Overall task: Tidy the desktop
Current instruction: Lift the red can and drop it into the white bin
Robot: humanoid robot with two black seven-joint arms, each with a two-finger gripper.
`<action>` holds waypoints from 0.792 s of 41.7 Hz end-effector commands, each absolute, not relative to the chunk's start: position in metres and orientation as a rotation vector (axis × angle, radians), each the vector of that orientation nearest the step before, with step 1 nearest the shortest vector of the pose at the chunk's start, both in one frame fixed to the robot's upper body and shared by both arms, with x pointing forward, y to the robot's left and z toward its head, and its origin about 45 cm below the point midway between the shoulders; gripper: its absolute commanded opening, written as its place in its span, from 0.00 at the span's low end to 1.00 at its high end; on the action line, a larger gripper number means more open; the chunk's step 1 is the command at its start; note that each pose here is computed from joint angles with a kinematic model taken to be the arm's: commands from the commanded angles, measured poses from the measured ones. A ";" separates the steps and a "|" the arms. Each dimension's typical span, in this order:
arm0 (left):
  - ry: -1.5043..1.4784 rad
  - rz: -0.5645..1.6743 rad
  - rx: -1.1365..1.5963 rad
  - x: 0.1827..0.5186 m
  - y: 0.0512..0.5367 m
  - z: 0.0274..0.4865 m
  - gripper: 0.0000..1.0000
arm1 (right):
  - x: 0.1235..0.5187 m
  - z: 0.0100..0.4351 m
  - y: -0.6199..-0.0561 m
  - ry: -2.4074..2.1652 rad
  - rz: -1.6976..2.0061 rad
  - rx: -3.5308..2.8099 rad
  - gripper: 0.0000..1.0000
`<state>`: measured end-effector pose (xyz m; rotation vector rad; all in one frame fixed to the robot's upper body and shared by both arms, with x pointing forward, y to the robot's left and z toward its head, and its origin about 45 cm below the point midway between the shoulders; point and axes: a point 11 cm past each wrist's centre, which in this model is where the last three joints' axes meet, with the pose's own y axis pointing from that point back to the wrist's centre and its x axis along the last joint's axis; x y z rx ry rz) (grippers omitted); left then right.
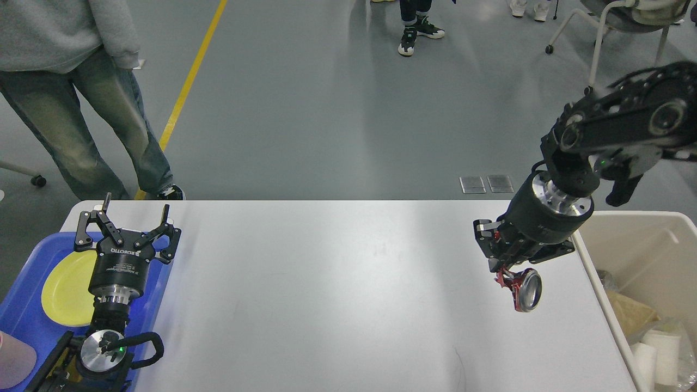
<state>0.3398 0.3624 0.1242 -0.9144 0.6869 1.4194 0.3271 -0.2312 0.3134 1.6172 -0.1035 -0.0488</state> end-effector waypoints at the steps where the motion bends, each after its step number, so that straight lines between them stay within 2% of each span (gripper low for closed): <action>1: 0.687 1.420 -0.915 0.340 0.362 0.124 0.96 | 0.329 0.315 -0.236 -0.124 -0.042 1.604 0.00; 11: 0.688 1.419 -0.914 0.340 0.362 0.124 0.96 | 0.340 0.312 -0.267 -0.235 -0.044 1.536 0.00; 22: 0.689 1.420 -0.913 0.339 0.362 0.124 0.96 | 0.361 0.278 -0.369 -0.502 -0.130 1.410 0.00; 33: 0.689 1.420 -0.913 0.339 0.362 0.124 0.96 | 0.369 0.222 -0.468 -0.660 -0.182 1.263 0.00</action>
